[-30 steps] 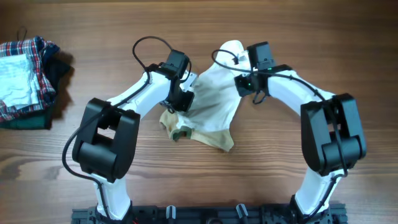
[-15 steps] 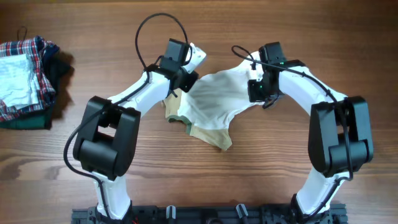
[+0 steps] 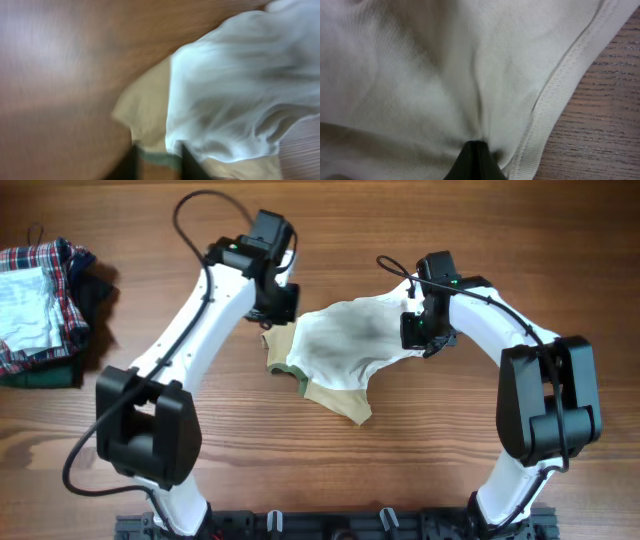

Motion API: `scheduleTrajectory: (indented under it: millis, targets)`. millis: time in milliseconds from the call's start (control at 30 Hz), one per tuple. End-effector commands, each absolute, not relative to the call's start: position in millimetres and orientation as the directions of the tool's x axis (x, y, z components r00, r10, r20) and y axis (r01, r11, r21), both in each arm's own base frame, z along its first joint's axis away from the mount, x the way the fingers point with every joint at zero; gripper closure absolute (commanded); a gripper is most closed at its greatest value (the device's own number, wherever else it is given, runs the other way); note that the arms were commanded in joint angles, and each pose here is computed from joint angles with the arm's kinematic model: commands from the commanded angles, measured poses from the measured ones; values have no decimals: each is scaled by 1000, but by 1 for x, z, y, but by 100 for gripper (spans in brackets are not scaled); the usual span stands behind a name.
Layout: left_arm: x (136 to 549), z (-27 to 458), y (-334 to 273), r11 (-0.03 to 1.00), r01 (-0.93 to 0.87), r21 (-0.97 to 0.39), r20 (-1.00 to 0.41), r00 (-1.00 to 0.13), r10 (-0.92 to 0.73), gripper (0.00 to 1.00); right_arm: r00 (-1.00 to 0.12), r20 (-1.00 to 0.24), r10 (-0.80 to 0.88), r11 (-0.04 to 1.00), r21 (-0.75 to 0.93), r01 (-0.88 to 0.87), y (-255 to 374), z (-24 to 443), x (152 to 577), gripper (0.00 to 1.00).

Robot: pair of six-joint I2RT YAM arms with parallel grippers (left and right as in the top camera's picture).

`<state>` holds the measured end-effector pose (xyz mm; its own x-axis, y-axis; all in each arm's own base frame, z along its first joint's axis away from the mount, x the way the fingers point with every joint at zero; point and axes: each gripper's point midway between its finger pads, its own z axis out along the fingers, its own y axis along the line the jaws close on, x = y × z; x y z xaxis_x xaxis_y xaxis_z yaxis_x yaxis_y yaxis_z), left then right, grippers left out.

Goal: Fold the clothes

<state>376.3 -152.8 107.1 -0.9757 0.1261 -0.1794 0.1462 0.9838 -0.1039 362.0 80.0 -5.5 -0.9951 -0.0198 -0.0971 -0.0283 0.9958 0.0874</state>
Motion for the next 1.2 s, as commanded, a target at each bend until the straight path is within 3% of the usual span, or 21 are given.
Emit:
scheduleTrajectory:
  millis: [0, 67, 233, 433, 633, 800, 1167]
  targets:
    - [371, 105, -139, 950, -186, -250, -49, -978, -204, 48, -1000, -17, -23, 998, 63, -24, 73, -35, 342, 95]
    - [377, 105, -123, 902, -307, -303, -1, -947, -322, 38, -999, -24, -23, 998, 64, -25, 73, -35, 344, 95]
    - [387, 85, -107, 740, -500, -449, 125, -855, -503, 34, -999, -33, -23, 998, 65, -26, 73, -35, 346, 95]
    - [371, 42, -117, 570, -638, -517, 283, -756, -590, 38, -999, -36, -23, 998, 66, -26, 73, -35, 347, 94]
    - [368, 36, -115, 576, -647, -501, 281, -750, -599, 37, -999, -36, -23, 998, 66, -26, 73, -35, 347, 94]
    - [370, 18, -110, 501, -717, -484, 289, -672, -682, 37, -999, -34, -24, 997, 66, -26, 73, -35, 347, 95]
    - [374, 9, -110, 463, -725, -510, 281, -649, -707, 37, -999, -33, -24, 998, 65, -26, 73, -35, 346, 94]
